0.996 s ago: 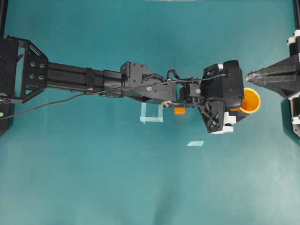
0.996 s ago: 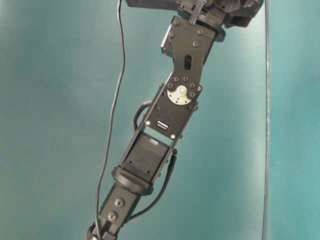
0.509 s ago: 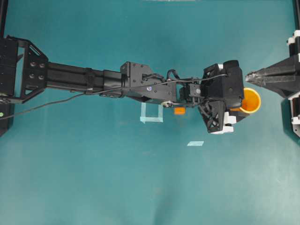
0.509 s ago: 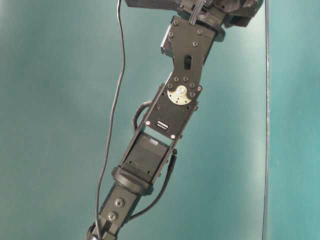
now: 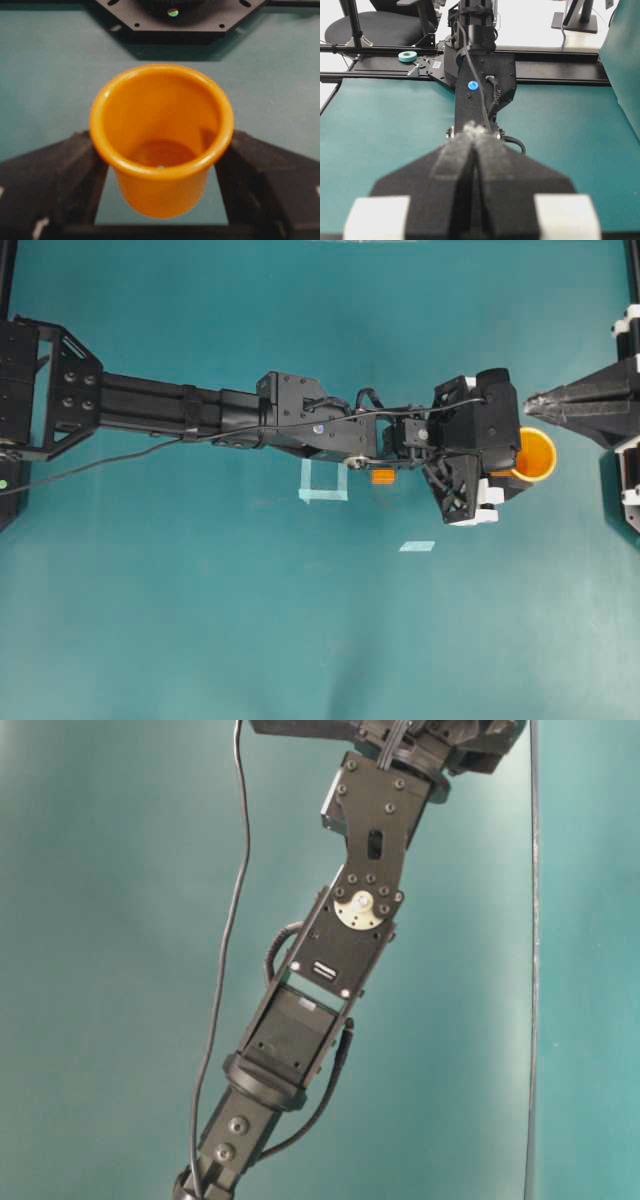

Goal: Move the cup to the right with left arm.

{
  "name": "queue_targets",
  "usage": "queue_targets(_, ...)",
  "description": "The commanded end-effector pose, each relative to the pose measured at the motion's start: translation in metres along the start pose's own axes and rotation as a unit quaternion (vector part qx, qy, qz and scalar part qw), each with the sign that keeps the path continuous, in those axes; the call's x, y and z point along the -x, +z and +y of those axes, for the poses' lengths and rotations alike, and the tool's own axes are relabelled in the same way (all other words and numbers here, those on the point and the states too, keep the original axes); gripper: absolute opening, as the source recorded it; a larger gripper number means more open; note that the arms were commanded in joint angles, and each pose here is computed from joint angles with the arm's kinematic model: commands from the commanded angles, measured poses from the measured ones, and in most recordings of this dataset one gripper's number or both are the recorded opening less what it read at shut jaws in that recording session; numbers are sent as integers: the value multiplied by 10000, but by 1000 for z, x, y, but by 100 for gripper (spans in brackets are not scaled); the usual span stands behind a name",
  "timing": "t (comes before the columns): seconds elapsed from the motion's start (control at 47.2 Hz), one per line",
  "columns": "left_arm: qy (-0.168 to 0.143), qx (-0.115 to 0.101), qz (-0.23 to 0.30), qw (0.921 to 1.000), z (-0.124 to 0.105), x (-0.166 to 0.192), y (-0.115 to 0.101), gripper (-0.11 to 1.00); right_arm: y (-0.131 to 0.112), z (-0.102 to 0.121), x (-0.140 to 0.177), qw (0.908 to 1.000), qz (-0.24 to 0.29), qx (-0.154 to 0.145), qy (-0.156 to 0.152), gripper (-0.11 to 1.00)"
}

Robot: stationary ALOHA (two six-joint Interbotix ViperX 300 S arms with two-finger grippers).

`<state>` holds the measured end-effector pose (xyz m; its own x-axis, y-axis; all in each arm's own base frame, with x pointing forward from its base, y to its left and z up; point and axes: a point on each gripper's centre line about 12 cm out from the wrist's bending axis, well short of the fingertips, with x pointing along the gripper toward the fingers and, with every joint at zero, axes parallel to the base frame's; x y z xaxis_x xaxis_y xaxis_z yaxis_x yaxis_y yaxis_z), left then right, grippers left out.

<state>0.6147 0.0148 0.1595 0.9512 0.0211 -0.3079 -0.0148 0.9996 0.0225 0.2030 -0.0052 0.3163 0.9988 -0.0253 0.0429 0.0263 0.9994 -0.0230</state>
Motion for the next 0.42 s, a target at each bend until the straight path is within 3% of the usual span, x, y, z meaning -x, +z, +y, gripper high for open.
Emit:
queue_targets(0.0, -3, -18, -307, 9995, 0, 5, 26, 62, 12, -1, -2, 9999, -153, 16, -10, -1)
queue_targets(0.403, -10, -20, -299, 9995, -1, 4, 25, 62, 12, -1, -2, 9999, -138, 16, -10, -1)
